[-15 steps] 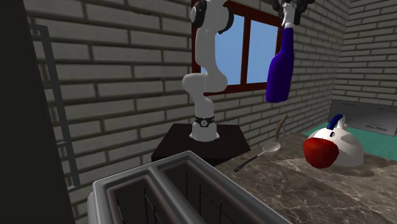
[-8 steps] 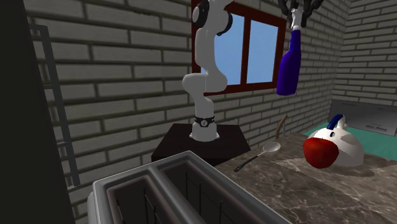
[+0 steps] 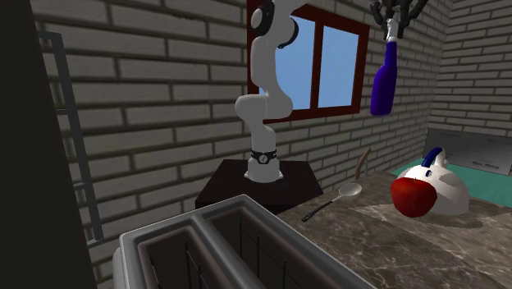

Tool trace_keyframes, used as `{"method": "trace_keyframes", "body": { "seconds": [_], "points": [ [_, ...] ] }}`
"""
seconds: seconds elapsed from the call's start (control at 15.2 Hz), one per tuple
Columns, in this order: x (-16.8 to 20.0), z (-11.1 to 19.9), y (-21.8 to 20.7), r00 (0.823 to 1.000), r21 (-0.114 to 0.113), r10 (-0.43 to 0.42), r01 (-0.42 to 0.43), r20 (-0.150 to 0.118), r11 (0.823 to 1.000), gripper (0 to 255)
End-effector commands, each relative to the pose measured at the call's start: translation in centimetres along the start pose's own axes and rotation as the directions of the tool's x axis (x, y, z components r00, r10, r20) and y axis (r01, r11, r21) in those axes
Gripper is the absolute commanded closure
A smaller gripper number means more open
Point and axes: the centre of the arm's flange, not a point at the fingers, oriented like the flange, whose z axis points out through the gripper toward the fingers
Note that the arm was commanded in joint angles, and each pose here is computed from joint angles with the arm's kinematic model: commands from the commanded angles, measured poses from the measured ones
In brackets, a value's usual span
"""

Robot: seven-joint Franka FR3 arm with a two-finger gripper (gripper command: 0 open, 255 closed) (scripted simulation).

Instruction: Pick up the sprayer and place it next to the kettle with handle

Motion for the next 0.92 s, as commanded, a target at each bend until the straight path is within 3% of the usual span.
{"method": "trace_keyframes", "body": {
  "seconds": [0.0, 0.86],
  "points": [
    [-2.5, -0.2, 0.3, 1.0, 0.0, 0.002, -0.002, 0.0, 1.0, 255],
    [-19.4, -2.5, 2.4, 1.0, 0.0, 0.002, -0.002, 0.0, 1.0, 255]
  ]
}}
